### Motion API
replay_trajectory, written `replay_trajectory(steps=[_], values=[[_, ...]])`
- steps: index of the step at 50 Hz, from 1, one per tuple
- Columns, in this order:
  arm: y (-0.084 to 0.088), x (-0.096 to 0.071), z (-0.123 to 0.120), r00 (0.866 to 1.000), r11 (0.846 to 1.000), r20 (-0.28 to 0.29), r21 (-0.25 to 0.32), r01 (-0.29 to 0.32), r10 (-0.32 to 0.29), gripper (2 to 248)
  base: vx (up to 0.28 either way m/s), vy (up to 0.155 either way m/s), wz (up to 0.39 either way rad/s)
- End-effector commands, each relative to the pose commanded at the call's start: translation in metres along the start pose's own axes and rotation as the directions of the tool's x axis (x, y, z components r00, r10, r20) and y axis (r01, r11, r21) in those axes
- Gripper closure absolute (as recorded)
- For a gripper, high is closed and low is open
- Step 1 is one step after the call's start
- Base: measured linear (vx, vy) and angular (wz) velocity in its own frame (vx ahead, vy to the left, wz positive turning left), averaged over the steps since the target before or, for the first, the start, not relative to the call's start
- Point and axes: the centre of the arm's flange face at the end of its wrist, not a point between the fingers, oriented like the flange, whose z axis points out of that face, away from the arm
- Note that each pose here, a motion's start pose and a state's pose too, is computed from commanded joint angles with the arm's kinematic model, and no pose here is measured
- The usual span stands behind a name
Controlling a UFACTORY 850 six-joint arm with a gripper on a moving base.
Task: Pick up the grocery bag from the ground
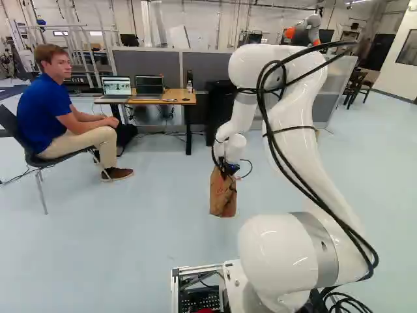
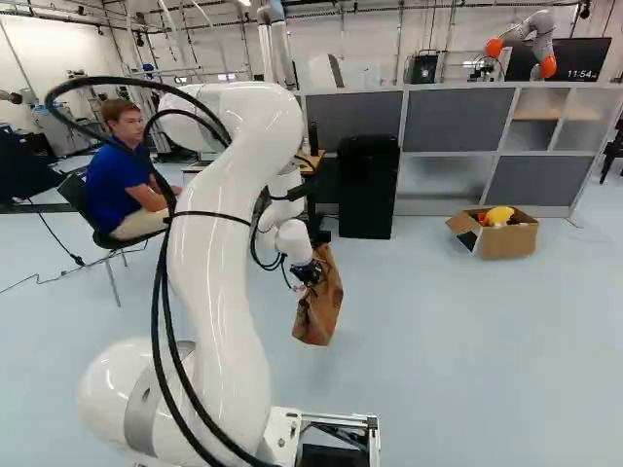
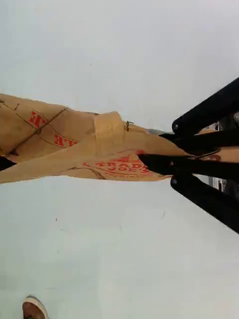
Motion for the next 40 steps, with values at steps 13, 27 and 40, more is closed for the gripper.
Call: replay_trajectory(steps=[13,27,40], values=[[0.000,0.004,-0.035,0.999,1.000,-0.042,0.001,0.000,0.000,229,0.000,0.000,0.000],[0.000,0.007,-0.072,0.996,1.000,-0.091,0.003,0.000,0.001,229,0.000,0.000,0.000],[0.000,0.009,-0.105,0.990,1.000,-0.140,0.005,-0.001,0.001,229,0.000,0.000,0.000]])
